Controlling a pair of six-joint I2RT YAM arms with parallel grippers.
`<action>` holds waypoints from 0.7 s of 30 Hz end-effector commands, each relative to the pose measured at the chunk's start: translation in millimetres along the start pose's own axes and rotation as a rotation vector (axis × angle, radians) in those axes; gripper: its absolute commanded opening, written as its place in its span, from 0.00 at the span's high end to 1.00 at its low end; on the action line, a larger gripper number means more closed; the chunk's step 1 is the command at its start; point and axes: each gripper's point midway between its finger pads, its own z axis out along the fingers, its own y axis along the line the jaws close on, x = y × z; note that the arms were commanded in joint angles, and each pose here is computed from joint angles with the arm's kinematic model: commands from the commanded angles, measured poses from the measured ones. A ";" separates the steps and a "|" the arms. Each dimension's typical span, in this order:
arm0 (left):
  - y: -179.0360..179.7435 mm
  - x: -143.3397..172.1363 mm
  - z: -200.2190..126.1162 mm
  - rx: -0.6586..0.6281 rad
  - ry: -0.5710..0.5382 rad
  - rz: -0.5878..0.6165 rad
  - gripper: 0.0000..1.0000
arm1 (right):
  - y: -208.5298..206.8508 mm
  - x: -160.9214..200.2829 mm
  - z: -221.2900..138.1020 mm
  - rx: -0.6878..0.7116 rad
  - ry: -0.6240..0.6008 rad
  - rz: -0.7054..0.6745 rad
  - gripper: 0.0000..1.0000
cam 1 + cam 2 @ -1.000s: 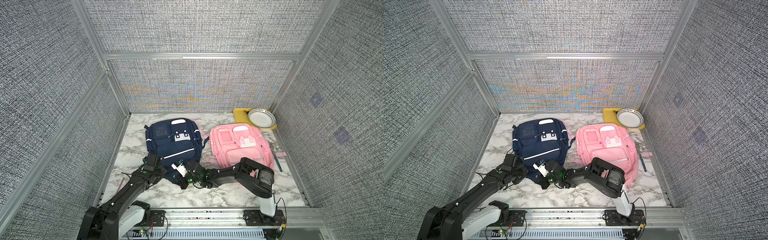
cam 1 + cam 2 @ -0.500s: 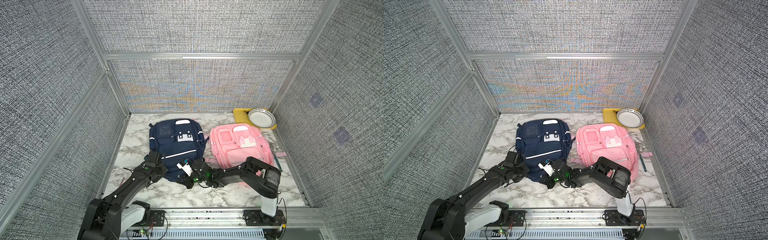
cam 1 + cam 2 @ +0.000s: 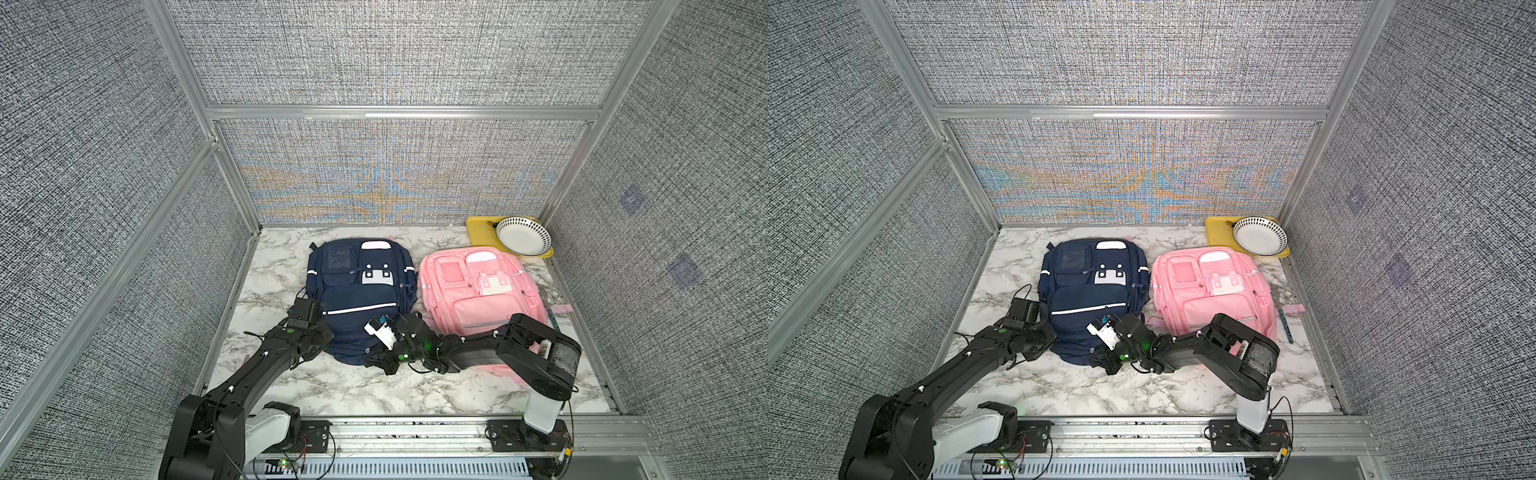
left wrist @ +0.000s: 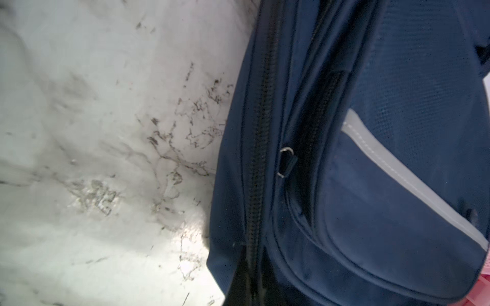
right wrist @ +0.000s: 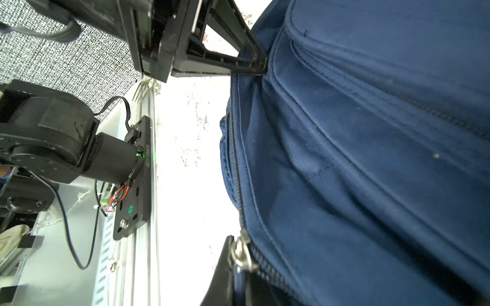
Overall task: Zip up the backpack
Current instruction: Zip the zipper on the backpack.
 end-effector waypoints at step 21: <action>21.6 -51.5 -15.8 -0.078 -0.157 0.016 1.00 | -10.7 31.3 6.6 -0.064 0.170 0.088 1.00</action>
